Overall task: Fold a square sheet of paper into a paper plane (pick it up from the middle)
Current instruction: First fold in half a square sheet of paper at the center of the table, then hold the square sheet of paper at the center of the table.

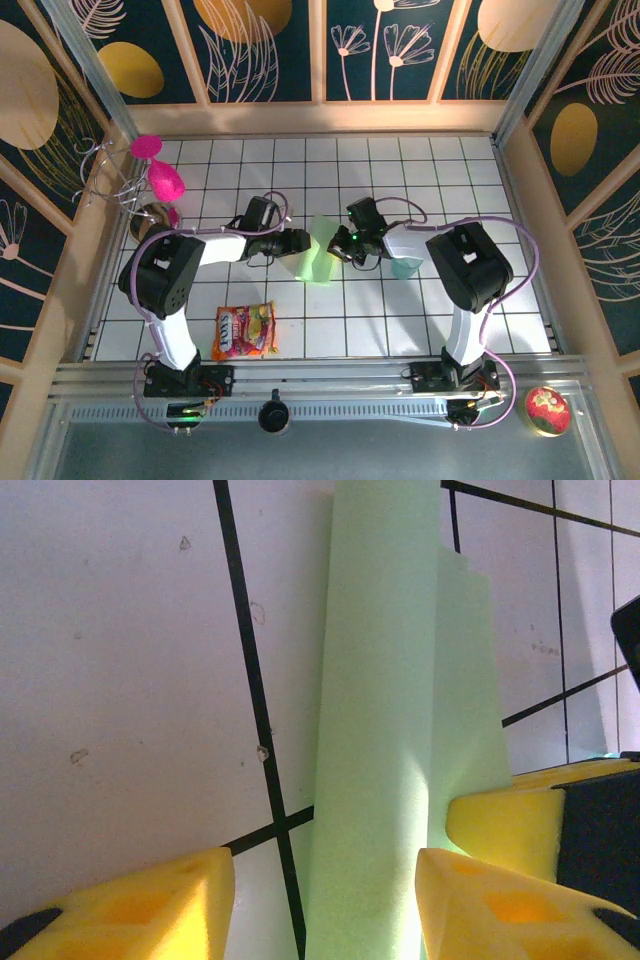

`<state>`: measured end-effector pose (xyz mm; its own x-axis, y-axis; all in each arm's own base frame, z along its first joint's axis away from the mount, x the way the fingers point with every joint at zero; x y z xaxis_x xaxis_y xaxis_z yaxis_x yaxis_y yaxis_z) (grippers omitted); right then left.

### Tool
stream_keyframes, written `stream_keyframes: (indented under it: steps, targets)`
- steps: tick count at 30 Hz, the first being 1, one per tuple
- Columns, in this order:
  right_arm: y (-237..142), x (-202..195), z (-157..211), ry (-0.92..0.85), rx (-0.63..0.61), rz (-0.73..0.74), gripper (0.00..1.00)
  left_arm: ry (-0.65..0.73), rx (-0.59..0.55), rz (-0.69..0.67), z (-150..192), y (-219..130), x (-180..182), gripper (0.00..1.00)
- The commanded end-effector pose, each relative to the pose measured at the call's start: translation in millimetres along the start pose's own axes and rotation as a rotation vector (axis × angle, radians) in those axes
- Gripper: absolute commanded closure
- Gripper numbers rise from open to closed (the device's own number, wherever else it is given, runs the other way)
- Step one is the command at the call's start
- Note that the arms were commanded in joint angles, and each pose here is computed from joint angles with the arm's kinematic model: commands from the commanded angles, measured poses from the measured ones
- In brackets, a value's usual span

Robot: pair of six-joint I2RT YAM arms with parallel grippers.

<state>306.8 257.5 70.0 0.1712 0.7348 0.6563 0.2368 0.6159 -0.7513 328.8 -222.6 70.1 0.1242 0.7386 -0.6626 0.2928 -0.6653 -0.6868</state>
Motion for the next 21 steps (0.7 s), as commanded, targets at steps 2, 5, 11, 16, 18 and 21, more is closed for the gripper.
stream_keyframes:
  steps: [2, 5, 11, 16, 18, 21]
  targets:
    - [5, 1, -2, -0.005, -0.010, 0.023, 1.00, 0.013, 0.052, -0.077, 9, 17, 13, 0.51]
    - [7, 2, -3, -0.010, -0.009, 0.025, 1.00, 0.005, 0.071, -0.097, 12, 22, 16, 0.52]
    - [5, 4, -5, -0.017, -0.016, 0.025, 0.97, -0.014, 0.092, -0.168, 20, 31, 27, 0.55]
    - [2, 6, -7, -0.027, -0.029, 0.030, 0.93, -0.028, 0.113, -0.220, 27, 36, 38, 0.58]
    - [-2, 6, -7, -0.033, -0.041, 0.039, 0.90, -0.029, 0.122, -0.251, 31, 38, 43, 0.60]
    - [-13, 10, -10, -0.049, -0.083, 0.040, 0.83, -0.030, 0.133, -0.291, 36, 42, 49, 0.62]
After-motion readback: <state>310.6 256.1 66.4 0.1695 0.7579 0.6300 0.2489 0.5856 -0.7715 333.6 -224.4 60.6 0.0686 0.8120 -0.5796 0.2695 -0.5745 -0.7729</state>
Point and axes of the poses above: each hand's point on the last joint's axis, 136 mm out from that joint toward the fingers, its own y axis out along the fingers, its own x axis along the line the jaws close on, z = x × y, the point moved 6 cm from there along -y, back along the fingers, and after that the axes turned 1 degree about -y, right-handed, at the moved point
